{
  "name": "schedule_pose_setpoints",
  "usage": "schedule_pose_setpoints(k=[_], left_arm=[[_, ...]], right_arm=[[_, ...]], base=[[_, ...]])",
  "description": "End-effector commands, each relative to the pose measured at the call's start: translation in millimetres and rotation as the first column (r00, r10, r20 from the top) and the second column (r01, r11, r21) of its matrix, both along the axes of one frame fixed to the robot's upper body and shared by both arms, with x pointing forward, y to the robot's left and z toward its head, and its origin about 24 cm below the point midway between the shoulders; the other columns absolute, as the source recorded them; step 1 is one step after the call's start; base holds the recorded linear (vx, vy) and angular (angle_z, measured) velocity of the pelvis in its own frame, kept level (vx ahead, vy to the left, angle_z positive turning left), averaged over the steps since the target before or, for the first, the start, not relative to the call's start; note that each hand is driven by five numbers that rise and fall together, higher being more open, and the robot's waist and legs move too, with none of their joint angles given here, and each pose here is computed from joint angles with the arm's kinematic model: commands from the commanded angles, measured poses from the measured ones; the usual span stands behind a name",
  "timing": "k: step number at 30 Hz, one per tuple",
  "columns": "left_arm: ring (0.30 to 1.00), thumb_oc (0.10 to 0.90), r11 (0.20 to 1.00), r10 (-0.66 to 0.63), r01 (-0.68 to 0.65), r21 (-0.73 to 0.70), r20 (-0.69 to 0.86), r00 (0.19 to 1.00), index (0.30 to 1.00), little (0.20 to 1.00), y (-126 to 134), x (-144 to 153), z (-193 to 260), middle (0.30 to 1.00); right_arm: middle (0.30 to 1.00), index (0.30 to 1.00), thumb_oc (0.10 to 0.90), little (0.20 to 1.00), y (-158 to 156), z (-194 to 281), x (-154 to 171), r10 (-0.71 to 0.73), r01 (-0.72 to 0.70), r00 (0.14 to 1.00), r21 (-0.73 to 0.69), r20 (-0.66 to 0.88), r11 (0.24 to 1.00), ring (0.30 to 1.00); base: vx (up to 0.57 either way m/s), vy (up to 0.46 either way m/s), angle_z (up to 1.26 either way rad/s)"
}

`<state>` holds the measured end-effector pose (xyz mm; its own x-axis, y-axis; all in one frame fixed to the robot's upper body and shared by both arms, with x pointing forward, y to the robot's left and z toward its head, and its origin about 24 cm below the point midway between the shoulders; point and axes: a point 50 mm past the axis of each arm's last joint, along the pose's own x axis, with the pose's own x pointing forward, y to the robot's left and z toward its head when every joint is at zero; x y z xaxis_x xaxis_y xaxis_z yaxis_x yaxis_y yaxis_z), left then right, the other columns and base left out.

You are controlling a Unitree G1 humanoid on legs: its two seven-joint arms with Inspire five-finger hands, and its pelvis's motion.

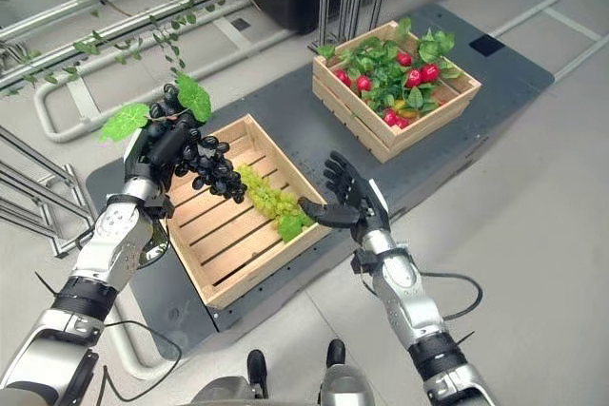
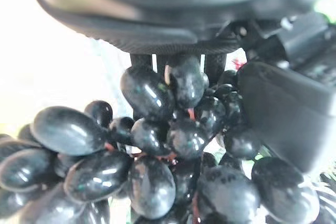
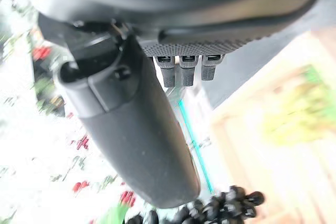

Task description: Pick up the fruits from the basket on one side to the basket on the other side

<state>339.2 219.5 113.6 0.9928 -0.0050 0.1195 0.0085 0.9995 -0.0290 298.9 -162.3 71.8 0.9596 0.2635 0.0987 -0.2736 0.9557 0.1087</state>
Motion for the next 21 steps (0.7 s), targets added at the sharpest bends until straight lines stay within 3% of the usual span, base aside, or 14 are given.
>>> schedule_pose_setpoints(k=[1, 9, 21], left_arm=[[0.3, 0.4, 0.996, -0.084, 0.076, 0.052, 0.164, 0.983, 0.3, 0.3, -9, 14, 47, 0.3], [0.3, 0.4, 0.957, -0.23, 0.196, 0.214, 0.146, 0.962, 0.3, 0.3, -34, 24, 63, 0.3], [0.3, 0.4, 0.941, -0.318, 0.286, 0.182, 0.184, 0.93, 0.3, 0.3, -64, 28, 81, 0.3]], right_arm=[[0.9, 0.9, 0.8, 0.9, 26, 28, 2, 0.149, -0.155, 0.98, 0.036, 0.131, 0.987, 0.9], [0.9, 0.9, 0.8, 0.9, 62, 41, 16, 0.253, -0.255, 0.964, 0.022, 0.08, 0.967, 0.9], [0.9, 0.9, 0.8, 0.9, 107, 32, 15, 0.47, -0.456, 0.879, 0.148, -0.081, 0.878, 0.9]], base=[[-0.03, -0.082, 0.06], [0.01, -0.051, 0.08], [0.01, -0.03, 0.01]])
